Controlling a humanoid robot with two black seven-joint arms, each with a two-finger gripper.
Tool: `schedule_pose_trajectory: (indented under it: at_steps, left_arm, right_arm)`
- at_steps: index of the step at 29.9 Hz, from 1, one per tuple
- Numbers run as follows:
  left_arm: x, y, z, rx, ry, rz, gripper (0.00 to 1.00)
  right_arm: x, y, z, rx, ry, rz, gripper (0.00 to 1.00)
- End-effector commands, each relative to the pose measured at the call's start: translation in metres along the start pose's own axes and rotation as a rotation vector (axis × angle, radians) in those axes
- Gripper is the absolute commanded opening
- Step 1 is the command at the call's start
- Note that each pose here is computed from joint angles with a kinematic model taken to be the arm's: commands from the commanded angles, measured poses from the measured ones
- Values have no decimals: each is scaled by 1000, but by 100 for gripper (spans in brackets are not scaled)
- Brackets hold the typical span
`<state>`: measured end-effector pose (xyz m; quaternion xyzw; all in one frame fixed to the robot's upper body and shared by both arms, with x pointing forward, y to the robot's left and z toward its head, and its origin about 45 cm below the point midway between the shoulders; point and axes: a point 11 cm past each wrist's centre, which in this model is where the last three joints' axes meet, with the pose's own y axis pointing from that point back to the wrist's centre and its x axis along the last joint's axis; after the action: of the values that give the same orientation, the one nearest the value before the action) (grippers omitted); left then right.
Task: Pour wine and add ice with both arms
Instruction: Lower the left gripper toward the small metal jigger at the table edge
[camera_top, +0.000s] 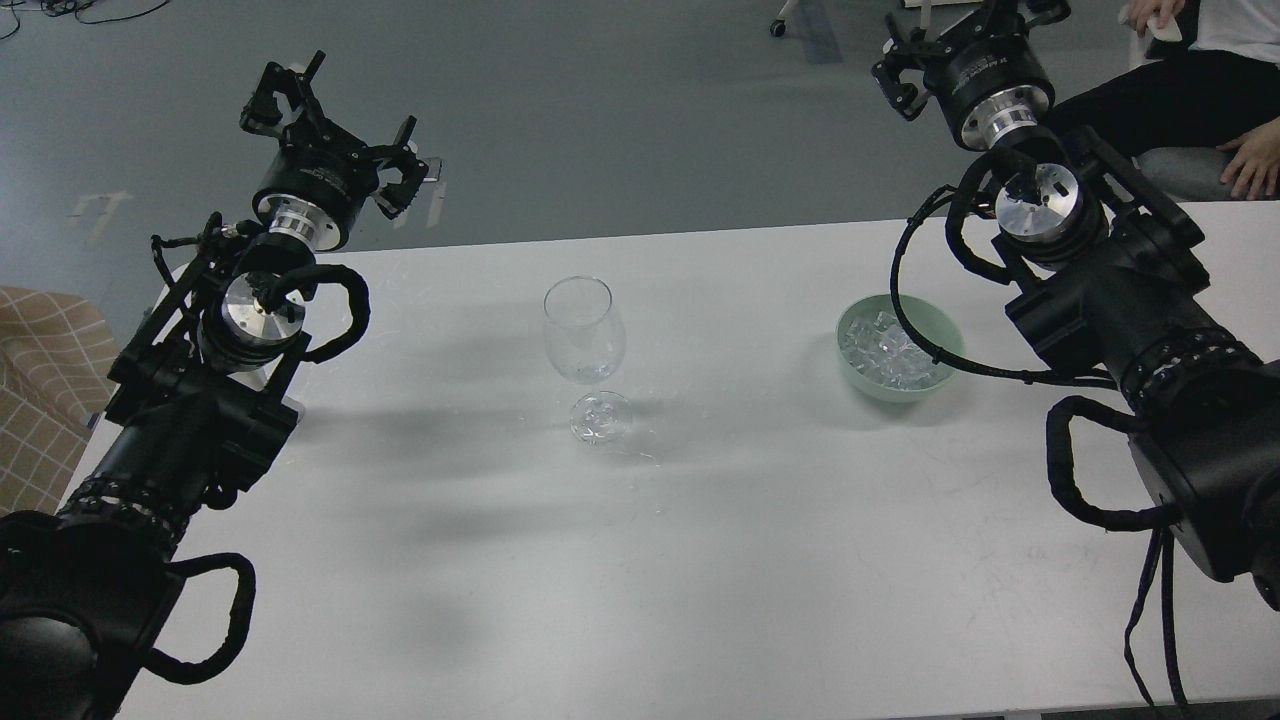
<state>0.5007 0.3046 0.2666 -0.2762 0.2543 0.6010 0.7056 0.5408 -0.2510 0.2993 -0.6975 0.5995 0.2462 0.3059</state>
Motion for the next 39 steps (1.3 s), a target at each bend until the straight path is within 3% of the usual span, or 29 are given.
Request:
schedule_pose_trajectory:
  at_steps: [1,16,39]
  left_arm:
    - [2,1,4,-3,-10,6,98]
    - [6,2,21,-35,-9,-12,98]
    - [9,4,28,-28,-33,3,98]
  right_arm:
    - [-1,0,0,-1,2,-3,100]
    - [-17,0,0,14,-23,-74,100]
    - [-5,10,12,-2,-15,-63,100]
